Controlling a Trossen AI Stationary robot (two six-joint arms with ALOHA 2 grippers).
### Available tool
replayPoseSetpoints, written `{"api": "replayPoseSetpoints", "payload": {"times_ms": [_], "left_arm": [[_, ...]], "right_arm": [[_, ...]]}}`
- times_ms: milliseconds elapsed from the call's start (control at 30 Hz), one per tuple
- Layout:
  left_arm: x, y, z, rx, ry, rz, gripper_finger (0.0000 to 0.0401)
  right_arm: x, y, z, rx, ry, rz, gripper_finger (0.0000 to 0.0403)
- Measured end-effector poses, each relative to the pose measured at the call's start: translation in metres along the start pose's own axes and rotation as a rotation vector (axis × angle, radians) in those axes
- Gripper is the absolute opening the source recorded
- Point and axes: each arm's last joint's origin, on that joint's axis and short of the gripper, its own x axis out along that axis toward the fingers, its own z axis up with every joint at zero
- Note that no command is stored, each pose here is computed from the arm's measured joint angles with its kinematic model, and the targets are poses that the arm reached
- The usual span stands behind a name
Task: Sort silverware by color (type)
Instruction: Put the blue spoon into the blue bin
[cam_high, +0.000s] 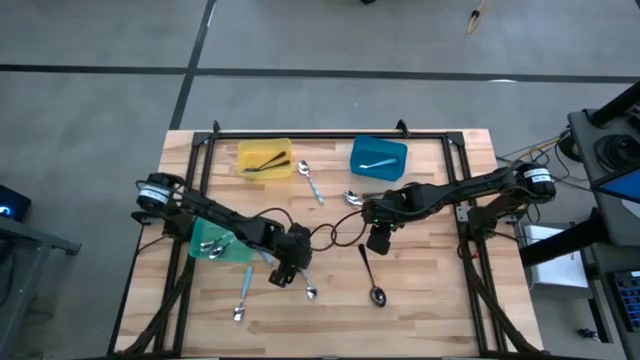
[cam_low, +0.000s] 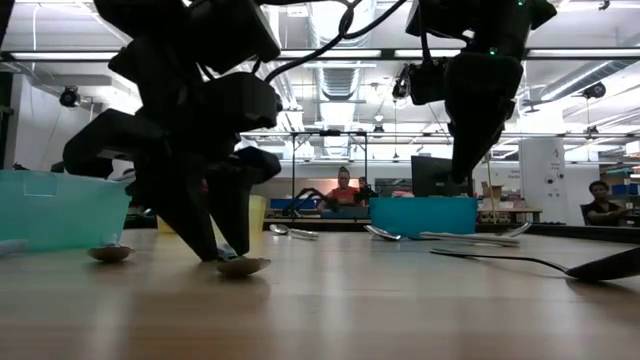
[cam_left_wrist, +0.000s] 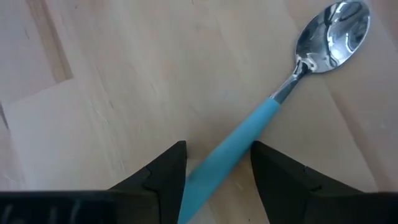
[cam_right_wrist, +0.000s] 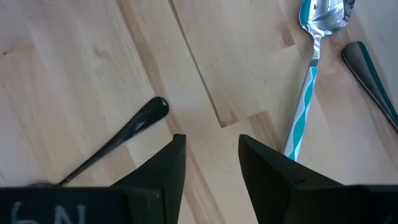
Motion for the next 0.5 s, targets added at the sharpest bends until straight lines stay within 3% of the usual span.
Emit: {"api": "replayPoseSetpoints", "payload": {"times_ms": [167, 333, 500], "left_arm": [[0.0006, 0.0006, -0.0001, 0.009, 0.004, 0.029, 0.0113], [0.0005, 0.0018, -0.0005, 0.012, 0.009, 0.059, 0.0026], [-0.0038, 0.0033, 0.0003, -0.014, 0.006, 0.113, 0.0023]], "right_arm": [[0.0000, -0.0005, 0.0005, 0.001, -0.012, -0.021, 0.0137], [0.0000, -0.0012, 0.0008, 0.000, -0.023, -0.044, 0.0137], [0.0000, -0.0013, 0.0008, 0.008, -0.023, -0.045, 0.0137]]}}
